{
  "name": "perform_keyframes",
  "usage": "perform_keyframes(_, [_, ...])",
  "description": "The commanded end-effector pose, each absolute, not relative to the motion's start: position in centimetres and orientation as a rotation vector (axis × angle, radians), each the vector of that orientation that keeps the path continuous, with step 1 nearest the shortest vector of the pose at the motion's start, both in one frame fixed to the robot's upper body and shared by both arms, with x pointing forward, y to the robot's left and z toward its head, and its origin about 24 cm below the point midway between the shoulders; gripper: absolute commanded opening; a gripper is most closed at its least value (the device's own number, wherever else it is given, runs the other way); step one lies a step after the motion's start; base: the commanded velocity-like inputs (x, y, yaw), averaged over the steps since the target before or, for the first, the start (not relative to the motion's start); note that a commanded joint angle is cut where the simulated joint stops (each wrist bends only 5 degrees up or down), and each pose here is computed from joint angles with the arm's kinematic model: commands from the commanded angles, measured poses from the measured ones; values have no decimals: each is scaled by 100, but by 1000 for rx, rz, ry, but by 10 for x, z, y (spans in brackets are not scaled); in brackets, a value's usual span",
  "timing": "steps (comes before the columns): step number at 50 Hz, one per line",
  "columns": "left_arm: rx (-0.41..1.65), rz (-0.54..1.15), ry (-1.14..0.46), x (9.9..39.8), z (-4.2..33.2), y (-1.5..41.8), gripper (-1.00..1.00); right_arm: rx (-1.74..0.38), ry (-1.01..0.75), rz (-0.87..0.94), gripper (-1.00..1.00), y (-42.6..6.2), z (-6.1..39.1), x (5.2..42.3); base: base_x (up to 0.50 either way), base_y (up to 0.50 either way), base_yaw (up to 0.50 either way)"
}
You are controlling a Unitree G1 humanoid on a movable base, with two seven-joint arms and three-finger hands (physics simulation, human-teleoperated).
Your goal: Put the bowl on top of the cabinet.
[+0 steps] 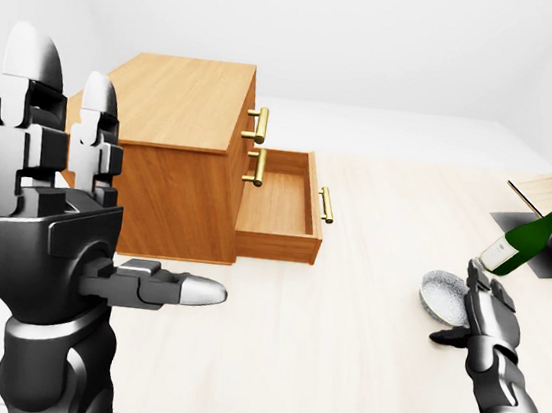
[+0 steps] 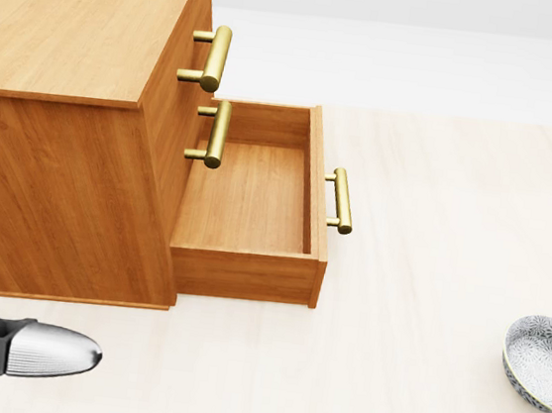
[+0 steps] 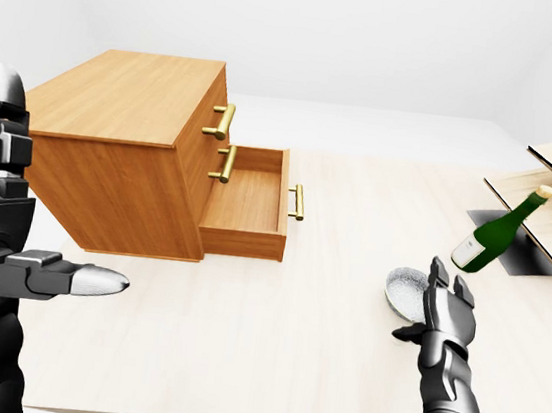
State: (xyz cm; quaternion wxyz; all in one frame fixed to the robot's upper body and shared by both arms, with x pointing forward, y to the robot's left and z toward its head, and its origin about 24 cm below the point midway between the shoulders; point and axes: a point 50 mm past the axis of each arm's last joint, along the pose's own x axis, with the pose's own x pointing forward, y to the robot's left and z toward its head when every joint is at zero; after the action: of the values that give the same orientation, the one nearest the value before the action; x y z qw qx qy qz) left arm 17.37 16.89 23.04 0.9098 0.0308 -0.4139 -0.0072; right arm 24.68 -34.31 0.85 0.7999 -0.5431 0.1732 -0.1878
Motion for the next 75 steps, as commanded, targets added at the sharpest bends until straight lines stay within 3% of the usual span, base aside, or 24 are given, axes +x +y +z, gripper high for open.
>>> perform_keyframes(1, [64,-15,-854,174,231,169,100,-1158,379,-403,-100,-344,7,246,0,0,0])
perform_keyframes(31, [65,-18,-826,176,226,167,100,-1145,308,-404,-100,-340,24,256,0,0,0])
perform_keyframes(75, [63,-16,-861,172,232,168,100,-1243,-228,-303,-100,-280,188,322,0,0,0])
